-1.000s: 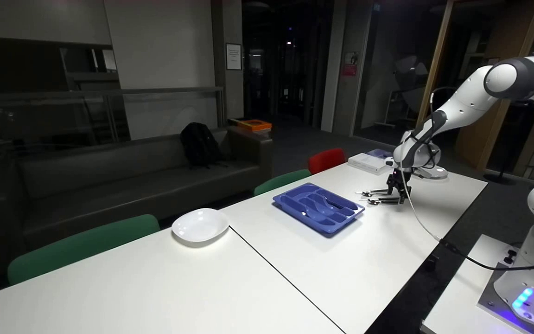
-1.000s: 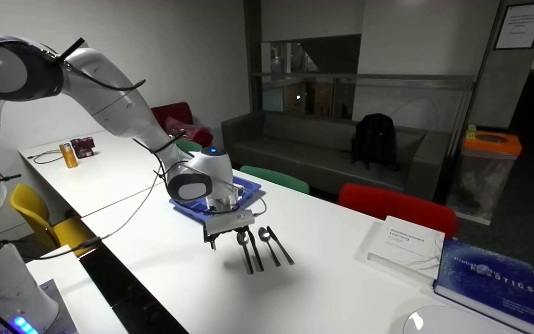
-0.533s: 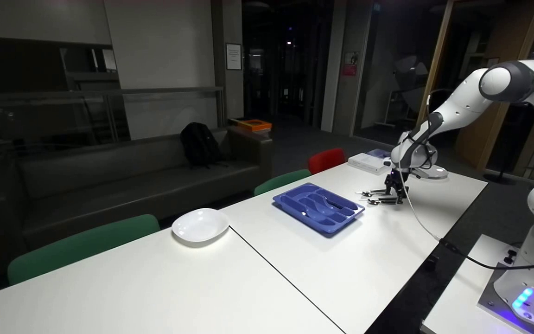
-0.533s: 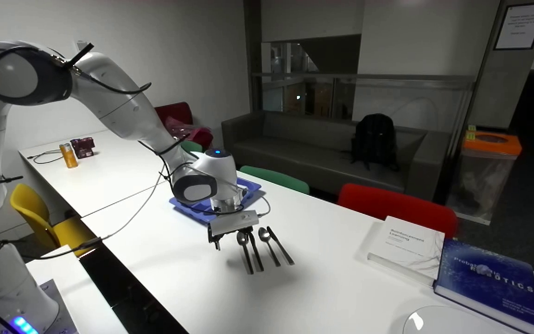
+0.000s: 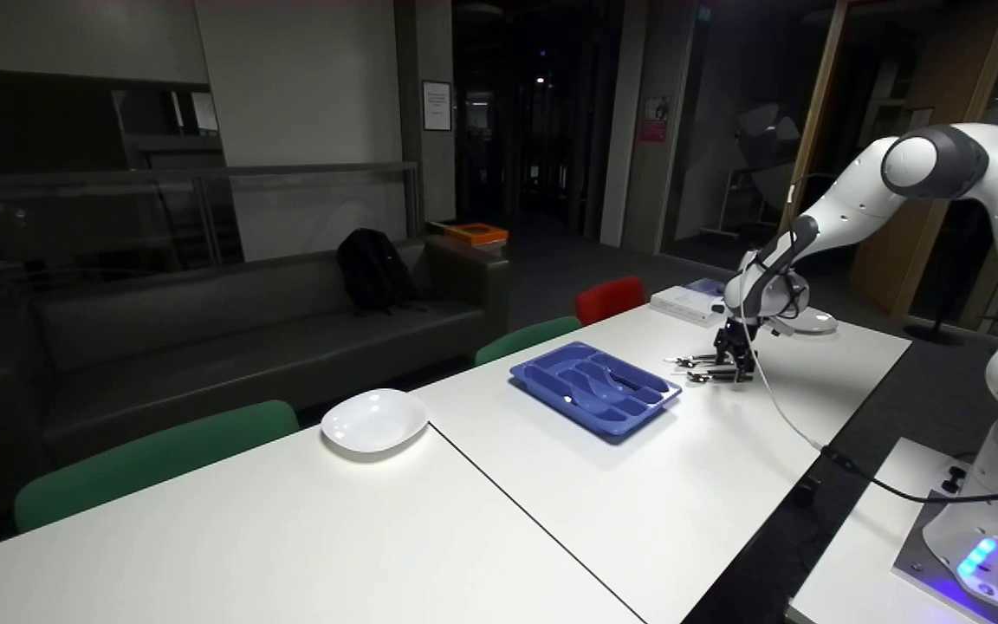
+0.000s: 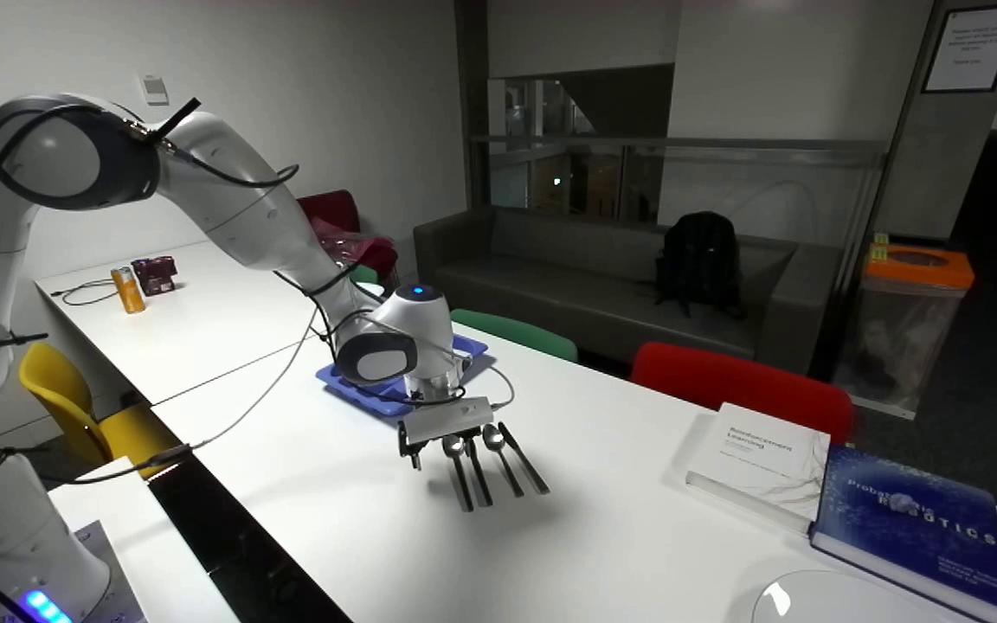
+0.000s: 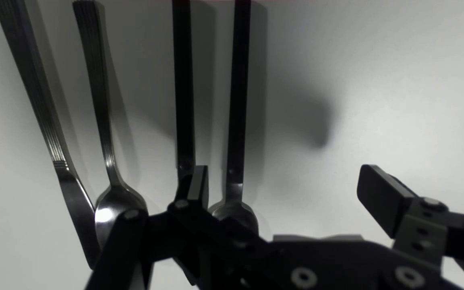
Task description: Pick up the silver cutlery from the counter and place it on the blue tray
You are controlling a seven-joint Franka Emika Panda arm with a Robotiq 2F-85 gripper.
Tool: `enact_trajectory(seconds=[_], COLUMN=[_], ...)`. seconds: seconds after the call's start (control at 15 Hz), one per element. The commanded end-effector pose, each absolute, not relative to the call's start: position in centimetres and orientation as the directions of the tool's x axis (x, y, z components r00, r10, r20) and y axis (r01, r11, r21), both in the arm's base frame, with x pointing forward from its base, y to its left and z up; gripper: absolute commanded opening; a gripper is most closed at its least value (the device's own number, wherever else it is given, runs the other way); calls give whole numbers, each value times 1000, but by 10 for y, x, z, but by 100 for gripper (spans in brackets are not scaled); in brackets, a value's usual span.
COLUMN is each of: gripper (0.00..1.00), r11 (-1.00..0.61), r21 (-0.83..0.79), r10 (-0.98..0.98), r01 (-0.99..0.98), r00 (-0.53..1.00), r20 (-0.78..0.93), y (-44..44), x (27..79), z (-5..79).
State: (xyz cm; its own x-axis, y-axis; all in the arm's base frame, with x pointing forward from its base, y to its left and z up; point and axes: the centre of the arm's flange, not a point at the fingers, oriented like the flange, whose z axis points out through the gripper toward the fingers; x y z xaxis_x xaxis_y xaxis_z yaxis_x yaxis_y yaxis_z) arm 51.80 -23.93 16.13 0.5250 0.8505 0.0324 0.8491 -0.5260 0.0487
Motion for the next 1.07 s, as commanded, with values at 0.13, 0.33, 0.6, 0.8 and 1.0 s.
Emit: enact_trajectory(seconds=[0.13,0.33,0.6,0.8,1.0], gripper=[100,100,100,100,100], r11=[-515,-517,-519,-521,-524], r21=[47,38,27,22,18], r10=[857,856,854,853,851], r01=[856,855,854,853,851], r00=[514,516,518,520,523], r20=[42,42,44,43,44], y=[-250,-252,-254,-256,-258], x=[525,526,528,529,529], z=[154,149,142,138,135])
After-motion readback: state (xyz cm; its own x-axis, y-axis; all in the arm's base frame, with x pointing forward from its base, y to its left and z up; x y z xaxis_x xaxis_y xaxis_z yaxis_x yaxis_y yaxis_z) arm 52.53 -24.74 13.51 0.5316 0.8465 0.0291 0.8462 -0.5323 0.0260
